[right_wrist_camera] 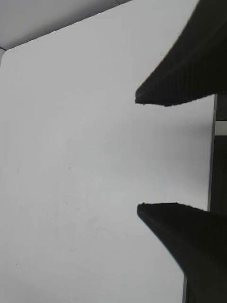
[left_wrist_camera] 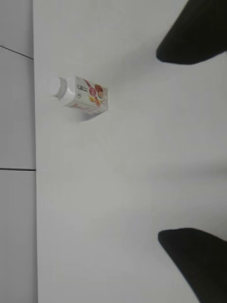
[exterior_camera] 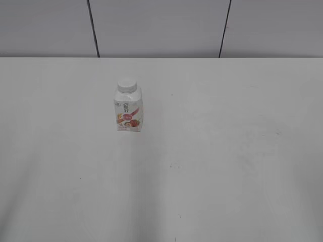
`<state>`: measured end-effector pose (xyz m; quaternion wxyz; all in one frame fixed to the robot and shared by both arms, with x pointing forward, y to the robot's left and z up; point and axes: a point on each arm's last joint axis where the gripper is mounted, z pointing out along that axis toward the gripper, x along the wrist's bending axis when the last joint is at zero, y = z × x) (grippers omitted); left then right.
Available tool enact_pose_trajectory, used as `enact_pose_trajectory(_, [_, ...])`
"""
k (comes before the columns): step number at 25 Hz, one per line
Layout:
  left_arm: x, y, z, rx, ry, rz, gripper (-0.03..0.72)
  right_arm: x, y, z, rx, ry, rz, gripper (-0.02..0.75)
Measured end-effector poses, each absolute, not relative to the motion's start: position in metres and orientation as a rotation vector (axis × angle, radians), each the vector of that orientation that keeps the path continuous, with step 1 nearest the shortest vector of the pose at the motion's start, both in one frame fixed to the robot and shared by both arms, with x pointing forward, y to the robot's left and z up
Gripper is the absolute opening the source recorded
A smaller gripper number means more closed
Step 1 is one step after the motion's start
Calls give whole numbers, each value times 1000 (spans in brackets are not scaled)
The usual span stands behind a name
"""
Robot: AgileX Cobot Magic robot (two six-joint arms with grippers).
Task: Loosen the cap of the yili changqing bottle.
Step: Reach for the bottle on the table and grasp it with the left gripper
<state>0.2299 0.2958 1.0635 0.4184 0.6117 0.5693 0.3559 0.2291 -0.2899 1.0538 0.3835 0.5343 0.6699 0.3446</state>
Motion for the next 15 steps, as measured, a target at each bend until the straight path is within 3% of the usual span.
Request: enact_pose_trajectory(15, [271,294,1121,1416,1147,1107,599,229,-290,1054,1362,1708,879,512])
